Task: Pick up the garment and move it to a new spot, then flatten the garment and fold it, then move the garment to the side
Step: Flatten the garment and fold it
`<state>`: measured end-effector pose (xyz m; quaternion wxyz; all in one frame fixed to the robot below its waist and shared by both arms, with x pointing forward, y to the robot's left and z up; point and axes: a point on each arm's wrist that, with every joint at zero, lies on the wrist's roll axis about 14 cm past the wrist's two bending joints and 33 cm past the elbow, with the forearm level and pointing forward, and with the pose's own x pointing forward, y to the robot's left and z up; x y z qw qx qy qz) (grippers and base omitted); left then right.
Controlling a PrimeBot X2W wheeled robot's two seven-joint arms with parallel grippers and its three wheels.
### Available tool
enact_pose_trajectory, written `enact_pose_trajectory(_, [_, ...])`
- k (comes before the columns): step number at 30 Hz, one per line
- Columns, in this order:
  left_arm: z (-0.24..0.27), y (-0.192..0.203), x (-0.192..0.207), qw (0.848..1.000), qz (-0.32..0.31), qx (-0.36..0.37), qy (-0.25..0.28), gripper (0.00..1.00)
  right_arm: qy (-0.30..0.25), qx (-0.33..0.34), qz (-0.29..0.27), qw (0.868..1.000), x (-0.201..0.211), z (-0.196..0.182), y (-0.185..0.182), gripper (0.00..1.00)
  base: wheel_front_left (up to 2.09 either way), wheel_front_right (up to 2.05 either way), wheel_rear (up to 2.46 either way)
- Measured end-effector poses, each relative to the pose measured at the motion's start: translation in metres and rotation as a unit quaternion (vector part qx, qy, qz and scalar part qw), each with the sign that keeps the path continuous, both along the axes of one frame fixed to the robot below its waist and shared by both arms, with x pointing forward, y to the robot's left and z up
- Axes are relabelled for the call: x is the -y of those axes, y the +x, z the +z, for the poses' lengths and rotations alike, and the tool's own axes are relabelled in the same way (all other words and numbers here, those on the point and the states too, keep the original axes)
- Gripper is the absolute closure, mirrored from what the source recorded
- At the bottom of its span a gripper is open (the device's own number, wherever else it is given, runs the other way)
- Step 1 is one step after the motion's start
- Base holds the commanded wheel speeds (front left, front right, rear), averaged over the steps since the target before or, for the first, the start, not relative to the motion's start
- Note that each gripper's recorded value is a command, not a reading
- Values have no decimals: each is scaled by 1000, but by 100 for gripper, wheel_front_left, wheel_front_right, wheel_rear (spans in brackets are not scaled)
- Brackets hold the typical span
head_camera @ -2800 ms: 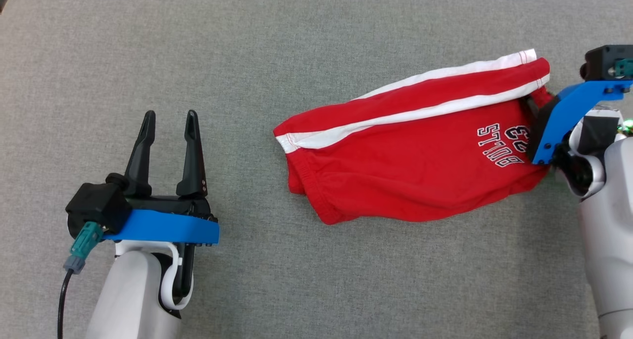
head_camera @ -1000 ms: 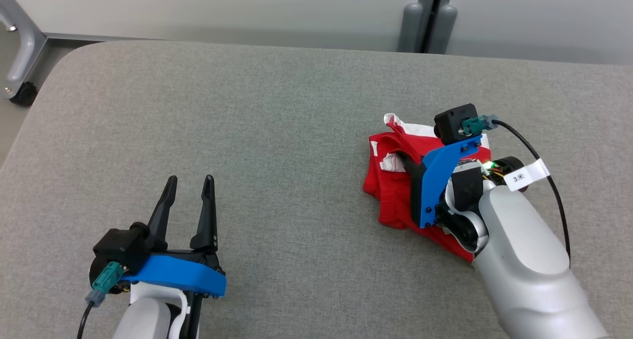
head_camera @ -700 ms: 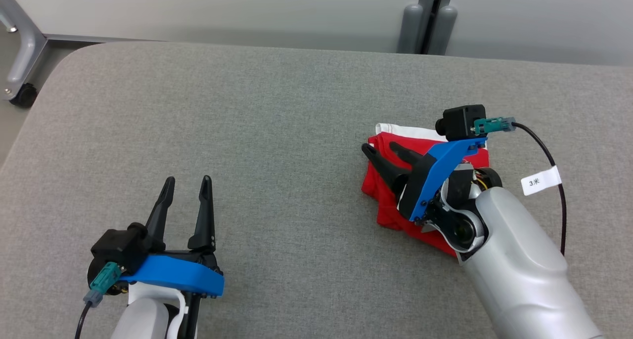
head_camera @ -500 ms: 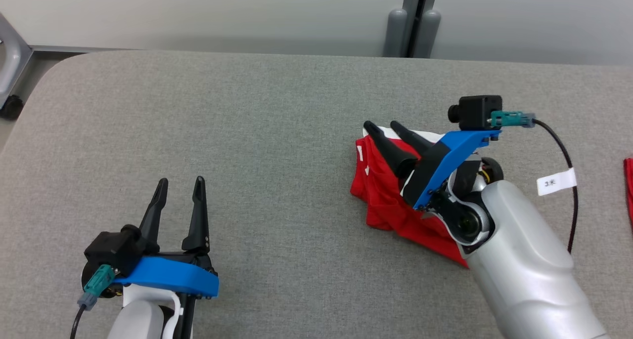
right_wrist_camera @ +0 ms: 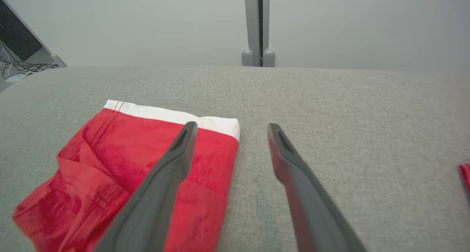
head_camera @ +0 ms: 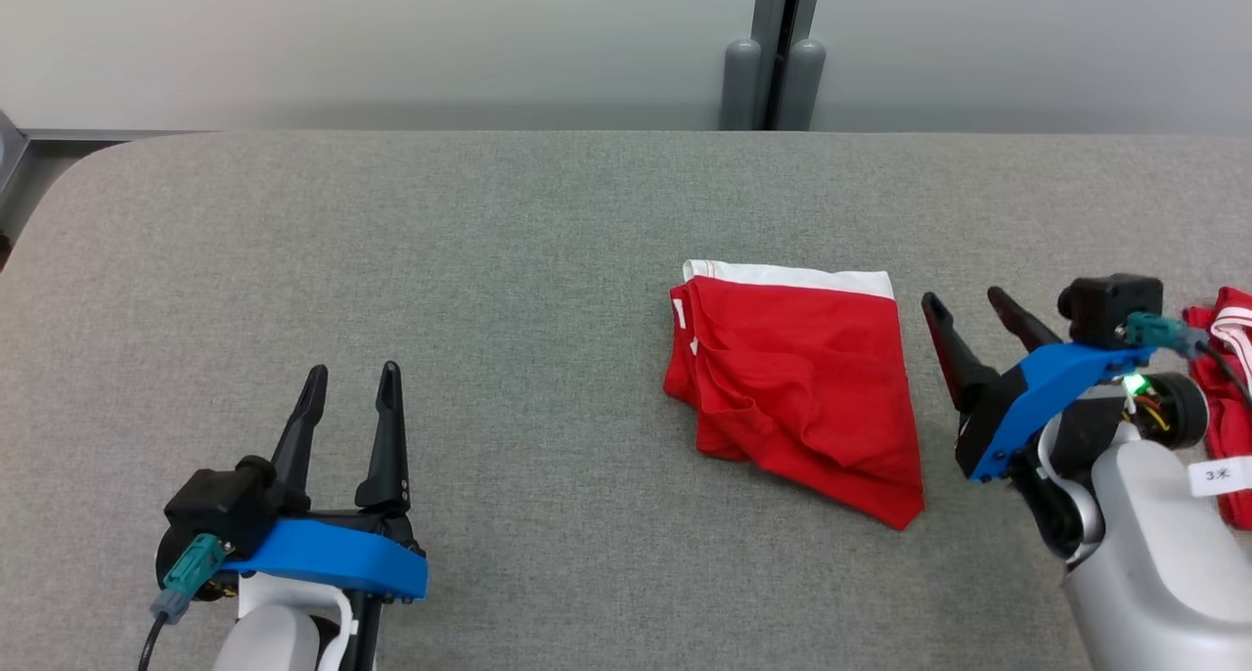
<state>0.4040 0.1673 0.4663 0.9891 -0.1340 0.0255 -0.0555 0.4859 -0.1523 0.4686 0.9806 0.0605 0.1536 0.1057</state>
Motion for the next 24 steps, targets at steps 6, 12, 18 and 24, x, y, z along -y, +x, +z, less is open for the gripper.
enact_pose_trajectory(6, [0,-1,1,1000,-3,-1,1,0,-31,-30,31,999,-23,-29,-15,100,0,0,0])
enact_pose_trajectory(12, [-1,-5,-8,1000,3,-3,11,0,-82,-67,114,988,-74,-51,-35,100,0,0,0])
enact_pose_trajectory(18, [2,-9,-8,1000,4,0,12,0,-67,-82,177,979,-121,-55,-60,100,0,0,0])
enact_pose_trajectory(24, [1,-11,-8,1000,4,-1,11,0,17,-118,239,964,-171,-52,-103,100,0,0,0])
